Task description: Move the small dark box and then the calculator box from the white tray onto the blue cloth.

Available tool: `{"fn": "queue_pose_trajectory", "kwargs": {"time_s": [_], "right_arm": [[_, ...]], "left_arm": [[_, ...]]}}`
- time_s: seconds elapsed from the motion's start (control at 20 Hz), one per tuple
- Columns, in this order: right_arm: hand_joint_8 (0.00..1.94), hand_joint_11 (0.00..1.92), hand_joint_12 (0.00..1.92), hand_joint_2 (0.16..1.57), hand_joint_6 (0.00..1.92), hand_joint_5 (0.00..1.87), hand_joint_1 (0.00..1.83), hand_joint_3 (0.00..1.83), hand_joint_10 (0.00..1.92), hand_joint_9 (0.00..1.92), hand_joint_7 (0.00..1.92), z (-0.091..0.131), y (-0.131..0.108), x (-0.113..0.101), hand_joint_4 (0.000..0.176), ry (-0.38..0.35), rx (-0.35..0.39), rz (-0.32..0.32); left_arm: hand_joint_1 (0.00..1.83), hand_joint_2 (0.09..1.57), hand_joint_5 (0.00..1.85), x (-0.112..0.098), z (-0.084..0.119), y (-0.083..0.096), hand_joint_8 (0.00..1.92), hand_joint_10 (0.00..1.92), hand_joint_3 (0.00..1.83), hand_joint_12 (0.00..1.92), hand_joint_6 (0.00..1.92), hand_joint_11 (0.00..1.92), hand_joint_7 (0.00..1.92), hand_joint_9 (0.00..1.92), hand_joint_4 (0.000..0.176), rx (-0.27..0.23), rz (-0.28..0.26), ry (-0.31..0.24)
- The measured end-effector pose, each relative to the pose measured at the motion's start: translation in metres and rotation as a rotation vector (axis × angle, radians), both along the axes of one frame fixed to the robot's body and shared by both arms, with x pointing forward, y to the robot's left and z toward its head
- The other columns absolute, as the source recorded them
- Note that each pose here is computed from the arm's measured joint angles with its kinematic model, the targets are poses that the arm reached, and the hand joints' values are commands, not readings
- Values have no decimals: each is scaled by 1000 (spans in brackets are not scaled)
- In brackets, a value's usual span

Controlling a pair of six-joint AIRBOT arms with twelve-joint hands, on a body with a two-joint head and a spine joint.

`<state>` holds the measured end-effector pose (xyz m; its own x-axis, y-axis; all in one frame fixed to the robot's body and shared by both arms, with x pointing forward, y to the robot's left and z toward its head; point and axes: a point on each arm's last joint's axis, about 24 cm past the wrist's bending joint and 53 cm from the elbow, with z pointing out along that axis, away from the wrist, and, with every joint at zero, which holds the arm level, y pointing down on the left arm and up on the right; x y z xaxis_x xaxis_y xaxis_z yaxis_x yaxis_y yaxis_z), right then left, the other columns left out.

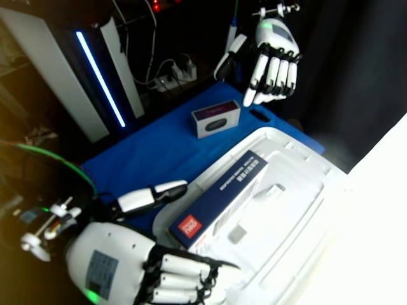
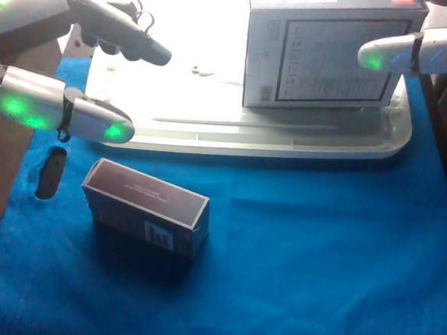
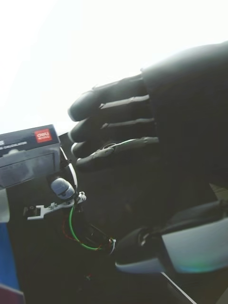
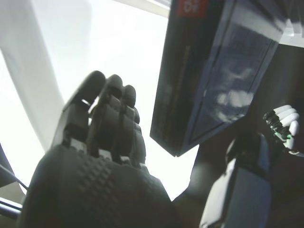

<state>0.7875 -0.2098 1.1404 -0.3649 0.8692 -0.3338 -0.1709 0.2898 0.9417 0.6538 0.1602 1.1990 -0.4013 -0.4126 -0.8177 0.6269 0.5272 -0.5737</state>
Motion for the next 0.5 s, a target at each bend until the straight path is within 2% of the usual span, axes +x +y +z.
{"fn": "queue_pose_trajectory", "kwargs": {"time_s": [0.15,0.2,0.25,0.3,0.35,0.4,0.45,0.5], "right_arm": [[10,0,1026,669,11,367,870,0,9,452,540,-2,-1,1,12,4,2,-4],[10,0,1026,669,11,367,870,0,9,452,540,-4,-3,1,12,6,7,-10],[8,74,987,707,4,476,961,1,16,562,663,-5,-4,1,0,8,14,-15],[20,167,946,812,15,663,1097,6,29,682,820,-9,-4,2,0,15,16,-19],[19,419,833,890,28,930,1189,4,35,820,951,-13,-4,2,0,21,19,-20],[83,936,680,975,517,1163,1257,5,68,1189,1329,-16,-3,3,0,29,25,-19],[93,1163,496,992,589,1212,1271,0,37,1349,1423,-19,-3,4,15,42,46,-24],[99,1302,397,986,522,1204,1292,3,19,1469,1501,-18,-2,4,0,38,47,-19]], "left_arm": [[640,893,752,-3,-5,-2,1241,1623,0,1919,11,274,426,347,0,1,-9,8],[640,893,752,-3,-5,-2,1241,1623,0,1919,11,274,426,347,0,-2,-9,8],[627,905,735,-2,-4,-1,1239,1626,0,1919,3,280,412,340,0,-8,-7,9],[624,905,735,-2,-4,0,1240,1620,0,1901,2,277,410,339,3,-17,-1,13],[630,908,729,-2,-6,1,1238,1610,0,1894,1,284,410,349,0,-14,-1,16],[635,906,714,-3,-8,1,1227,1586,0,1870,0,279,393,345,0,-9,-1,21],[631,897,723,-3,-11,2,1207,1567,0,1855,4,308,405,366,0,-5,-1,26],[653,904,717,-3,-12,2,1223,1590,1,1860,1,299,396,356,0,-10,3,30]]}}
